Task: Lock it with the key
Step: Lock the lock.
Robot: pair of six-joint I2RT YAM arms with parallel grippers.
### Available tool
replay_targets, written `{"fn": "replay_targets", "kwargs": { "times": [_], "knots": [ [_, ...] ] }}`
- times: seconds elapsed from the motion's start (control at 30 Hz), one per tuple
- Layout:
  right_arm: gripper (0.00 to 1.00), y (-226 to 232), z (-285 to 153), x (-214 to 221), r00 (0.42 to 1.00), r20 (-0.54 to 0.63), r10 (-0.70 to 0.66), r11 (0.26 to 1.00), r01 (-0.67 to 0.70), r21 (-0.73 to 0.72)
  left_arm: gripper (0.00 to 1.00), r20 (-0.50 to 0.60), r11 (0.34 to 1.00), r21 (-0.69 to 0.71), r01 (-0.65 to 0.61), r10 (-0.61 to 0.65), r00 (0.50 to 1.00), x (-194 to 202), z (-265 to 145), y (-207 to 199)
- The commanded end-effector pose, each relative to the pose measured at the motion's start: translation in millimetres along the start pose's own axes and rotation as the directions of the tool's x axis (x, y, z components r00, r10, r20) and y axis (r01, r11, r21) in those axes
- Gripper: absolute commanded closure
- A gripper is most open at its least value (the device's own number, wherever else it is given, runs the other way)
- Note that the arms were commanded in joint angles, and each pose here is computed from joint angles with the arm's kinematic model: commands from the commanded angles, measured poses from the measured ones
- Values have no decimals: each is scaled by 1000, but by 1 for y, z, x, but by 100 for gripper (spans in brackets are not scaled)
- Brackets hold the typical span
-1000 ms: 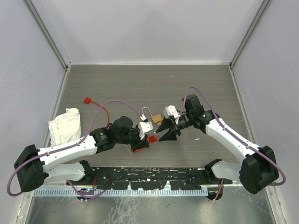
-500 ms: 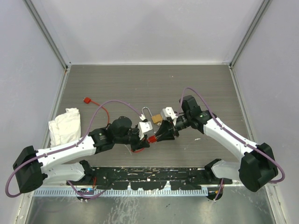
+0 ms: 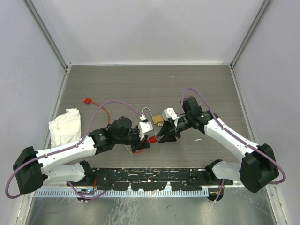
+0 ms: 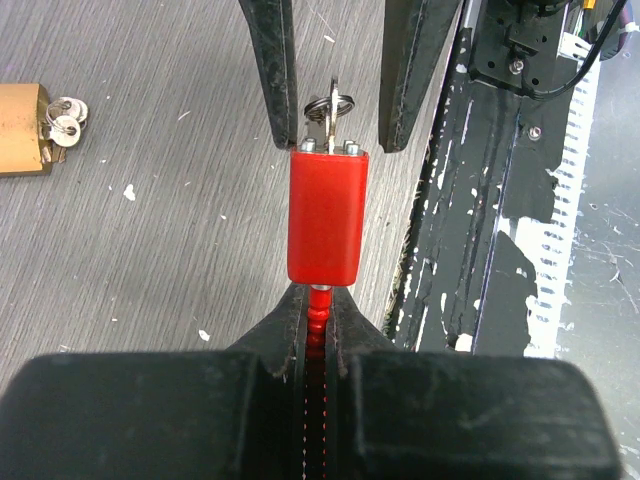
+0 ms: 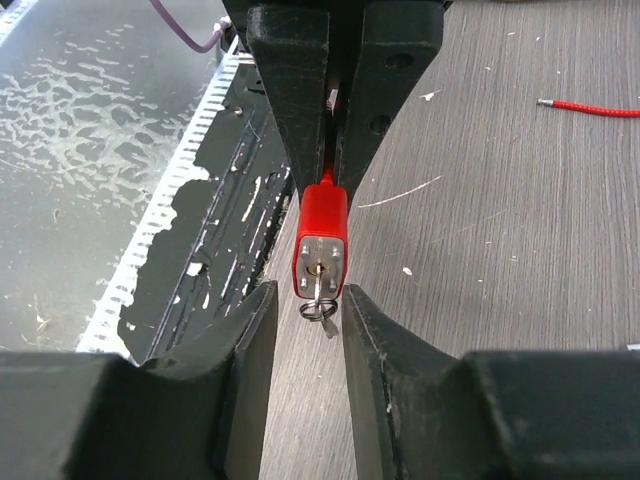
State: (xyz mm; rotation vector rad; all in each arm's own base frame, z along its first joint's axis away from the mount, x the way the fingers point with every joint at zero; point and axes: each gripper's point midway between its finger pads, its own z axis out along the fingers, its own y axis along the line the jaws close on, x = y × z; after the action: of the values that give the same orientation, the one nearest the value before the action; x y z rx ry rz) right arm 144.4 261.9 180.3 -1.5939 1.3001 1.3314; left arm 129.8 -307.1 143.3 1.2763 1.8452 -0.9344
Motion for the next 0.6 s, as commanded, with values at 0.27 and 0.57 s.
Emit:
{"fn": "replay_targets", "kwargs": {
  "times": [0.27,0.57],
  "knots": [
    [66,5,-2,-22,997,55,-50,998,51,-31,100,63,999,30,-27,26,998,-22,-1,-4],
    [71,5,-3,-23,997,56,-47,998,49,-30,100,59,999,31,-26,24,998,-21,1,-4]
  ]
}}
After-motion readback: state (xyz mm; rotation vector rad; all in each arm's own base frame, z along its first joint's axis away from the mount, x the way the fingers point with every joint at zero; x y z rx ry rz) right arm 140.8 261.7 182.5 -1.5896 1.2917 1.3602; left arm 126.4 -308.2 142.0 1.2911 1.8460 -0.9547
